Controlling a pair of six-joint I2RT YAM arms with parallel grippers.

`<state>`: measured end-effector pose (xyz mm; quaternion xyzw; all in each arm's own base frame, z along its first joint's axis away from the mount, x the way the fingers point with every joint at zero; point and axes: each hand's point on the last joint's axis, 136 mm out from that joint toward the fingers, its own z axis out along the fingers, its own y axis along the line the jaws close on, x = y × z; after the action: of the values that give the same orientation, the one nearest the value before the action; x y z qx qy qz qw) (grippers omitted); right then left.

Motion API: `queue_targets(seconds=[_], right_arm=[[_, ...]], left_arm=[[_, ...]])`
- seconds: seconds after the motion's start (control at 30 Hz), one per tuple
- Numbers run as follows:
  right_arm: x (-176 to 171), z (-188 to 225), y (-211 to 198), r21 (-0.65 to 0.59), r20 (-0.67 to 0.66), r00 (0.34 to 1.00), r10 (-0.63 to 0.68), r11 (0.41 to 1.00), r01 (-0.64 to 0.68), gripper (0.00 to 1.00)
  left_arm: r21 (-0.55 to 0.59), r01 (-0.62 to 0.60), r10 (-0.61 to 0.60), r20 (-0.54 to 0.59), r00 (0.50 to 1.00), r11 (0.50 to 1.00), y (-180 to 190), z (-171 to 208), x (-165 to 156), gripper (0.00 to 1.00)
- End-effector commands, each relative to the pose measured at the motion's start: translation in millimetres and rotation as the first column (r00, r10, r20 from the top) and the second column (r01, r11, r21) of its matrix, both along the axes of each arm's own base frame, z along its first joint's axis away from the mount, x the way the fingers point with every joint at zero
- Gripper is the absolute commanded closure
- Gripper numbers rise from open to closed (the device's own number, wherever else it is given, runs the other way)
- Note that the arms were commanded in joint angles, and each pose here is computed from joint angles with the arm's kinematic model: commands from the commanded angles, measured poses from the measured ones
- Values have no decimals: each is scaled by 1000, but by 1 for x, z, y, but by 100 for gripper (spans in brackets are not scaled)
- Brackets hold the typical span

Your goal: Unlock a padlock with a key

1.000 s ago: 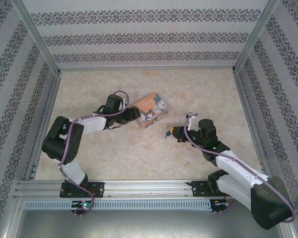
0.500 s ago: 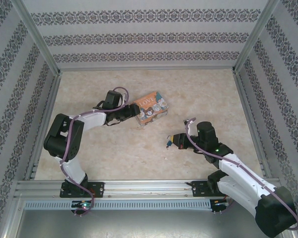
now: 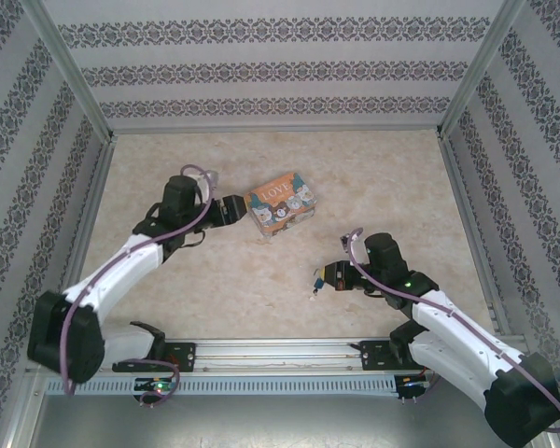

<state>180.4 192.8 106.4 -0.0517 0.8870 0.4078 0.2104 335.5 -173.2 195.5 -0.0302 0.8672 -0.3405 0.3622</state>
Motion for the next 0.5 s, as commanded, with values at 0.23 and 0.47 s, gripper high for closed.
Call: queue_targets(seconds=[0.23, 0.47], right_arm=[[-11, 5, 4, -14, -37, 999, 3, 1000, -4, 100], [-19, -6, 5, -47, -85, 996, 1, 999, -5, 100]], left_arm=[[80, -201, 184, 185, 965, 976, 62, 19, -50, 18], [57, -263, 236, 285, 929, 963, 79, 30, -64, 9]])
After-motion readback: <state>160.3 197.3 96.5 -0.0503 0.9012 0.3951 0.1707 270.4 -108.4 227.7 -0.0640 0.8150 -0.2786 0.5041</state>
